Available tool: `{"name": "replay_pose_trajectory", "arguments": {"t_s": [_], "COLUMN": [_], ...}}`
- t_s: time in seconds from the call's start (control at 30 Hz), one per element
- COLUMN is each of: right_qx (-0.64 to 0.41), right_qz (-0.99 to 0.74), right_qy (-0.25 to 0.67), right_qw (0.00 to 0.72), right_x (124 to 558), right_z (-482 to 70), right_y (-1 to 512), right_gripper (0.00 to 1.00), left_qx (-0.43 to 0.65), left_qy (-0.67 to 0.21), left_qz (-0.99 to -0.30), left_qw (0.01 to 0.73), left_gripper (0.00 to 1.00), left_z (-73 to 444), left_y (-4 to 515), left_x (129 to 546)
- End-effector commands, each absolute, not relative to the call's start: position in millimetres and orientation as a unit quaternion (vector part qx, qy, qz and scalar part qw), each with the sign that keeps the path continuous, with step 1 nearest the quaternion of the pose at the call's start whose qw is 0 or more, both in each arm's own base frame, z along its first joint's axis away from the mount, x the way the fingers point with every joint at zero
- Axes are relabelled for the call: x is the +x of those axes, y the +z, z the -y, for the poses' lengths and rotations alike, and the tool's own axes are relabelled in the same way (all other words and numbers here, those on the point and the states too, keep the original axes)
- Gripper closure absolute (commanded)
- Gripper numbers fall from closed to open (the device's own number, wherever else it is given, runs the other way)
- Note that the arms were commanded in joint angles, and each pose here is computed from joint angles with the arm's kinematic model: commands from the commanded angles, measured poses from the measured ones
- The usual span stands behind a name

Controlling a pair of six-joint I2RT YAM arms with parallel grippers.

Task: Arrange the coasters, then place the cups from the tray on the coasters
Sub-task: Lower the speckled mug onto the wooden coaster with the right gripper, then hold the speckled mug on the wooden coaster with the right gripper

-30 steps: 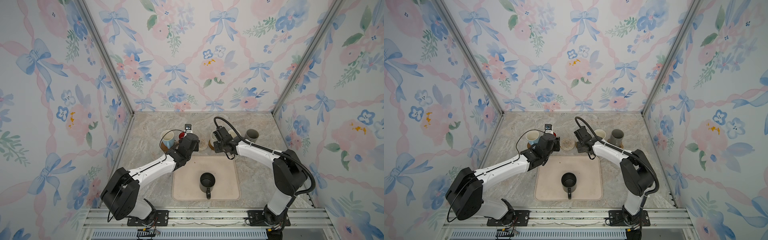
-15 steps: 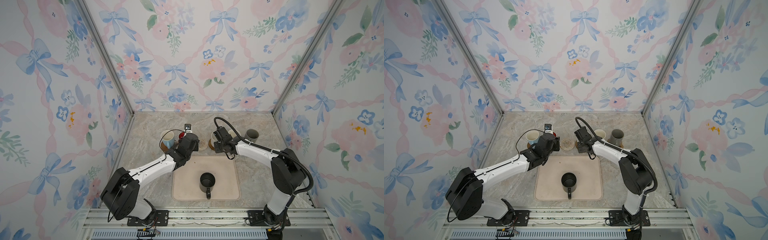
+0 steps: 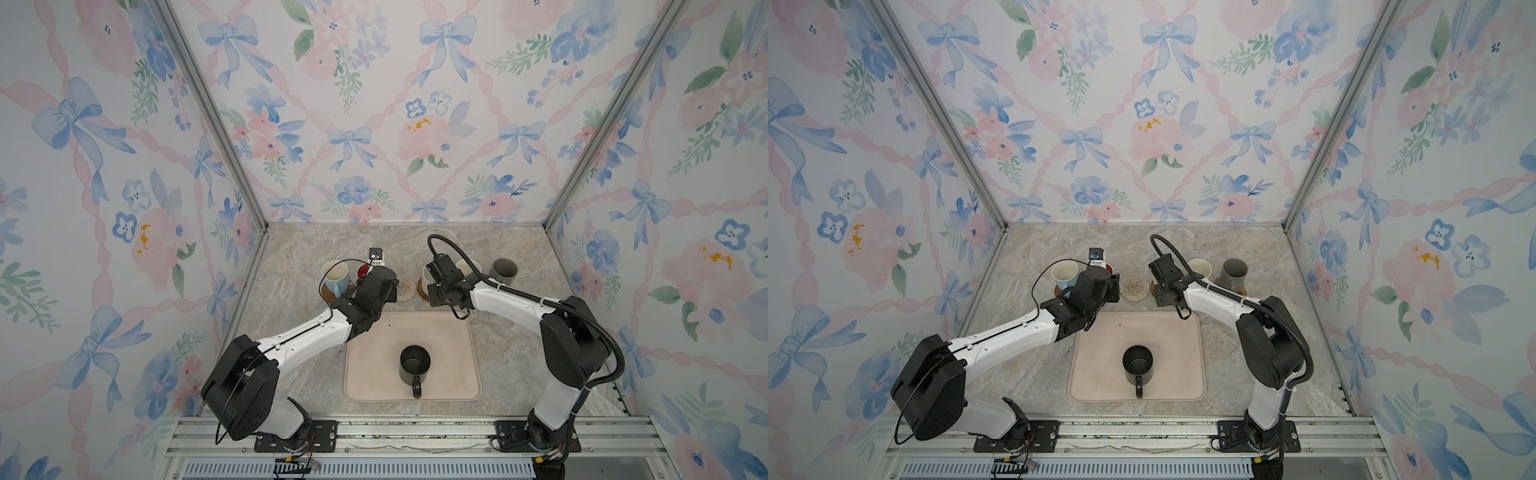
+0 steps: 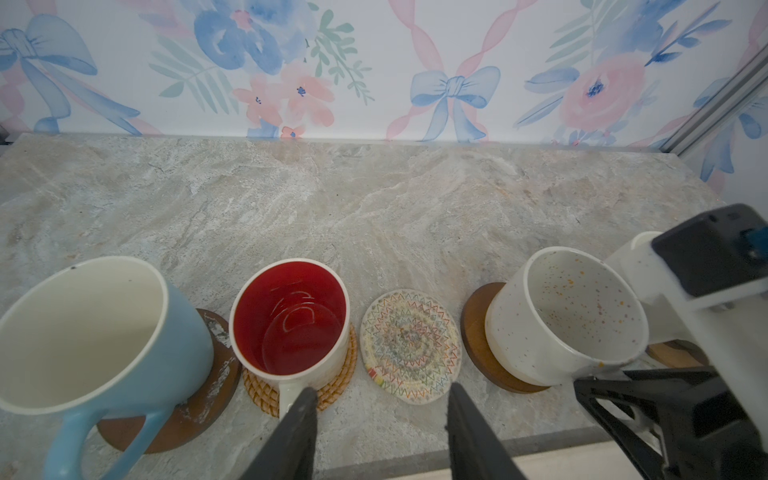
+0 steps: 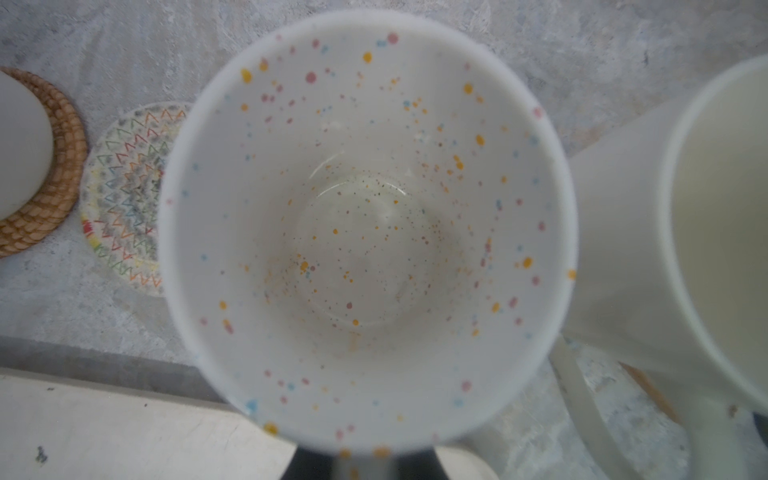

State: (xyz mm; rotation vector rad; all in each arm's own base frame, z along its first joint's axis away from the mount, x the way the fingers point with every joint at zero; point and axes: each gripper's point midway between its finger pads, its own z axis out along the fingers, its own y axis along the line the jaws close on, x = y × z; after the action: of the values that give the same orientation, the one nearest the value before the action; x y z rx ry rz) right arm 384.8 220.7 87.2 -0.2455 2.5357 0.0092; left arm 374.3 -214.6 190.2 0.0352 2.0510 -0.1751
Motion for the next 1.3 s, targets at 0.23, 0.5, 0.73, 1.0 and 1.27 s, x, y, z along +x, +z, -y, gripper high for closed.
{"name": "replay_pose_trajectory", "arguments": {"t_s": [0.23, 0.5, 0.73, 1.0, 1.27], "right_qx": [-0.068, -0.067, -0.066, -0.066, -0.064], "right_qz": [-0.942, -0.942, -0.943, -0.943, -0.943], "right_qy": [0.022, 0.020, 0.020, 0.019, 0.018], "right_qw": [0.329, 0.327, 0.326, 0.324, 0.325], "right_x": [401.2, 401.1, 401.1, 399.4, 398.4], "right_z": [-225.5, -224.2, -224.1, -222.9, -221.3], "right_y": [102.7, 101.5, 100.4, 99.8, 101.8], "right_gripper": [1.00, 0.92, 0.85, 0.74, 0.69], "left_qx": [0.010, 0.011, 0.009, 0.009, 0.010], "left_qy": [-0.074, -0.075, -0.075, -0.074, -0.075], "left_qz": [-0.859, -0.860, -0.860, -0.861, -0.861], "left_qw": [0.506, 0.505, 0.505, 0.503, 0.503], "left_gripper": [0.53, 0.53, 0.53, 0.52, 0.52], "left_z": [211.3, 212.1, 211.0, 211.4, 211.2], "left_y": [182.8, 182.0, 182.5, 180.6, 181.2], "left_x": [373.6, 373.5, 373.8, 374.5, 375.0]}}
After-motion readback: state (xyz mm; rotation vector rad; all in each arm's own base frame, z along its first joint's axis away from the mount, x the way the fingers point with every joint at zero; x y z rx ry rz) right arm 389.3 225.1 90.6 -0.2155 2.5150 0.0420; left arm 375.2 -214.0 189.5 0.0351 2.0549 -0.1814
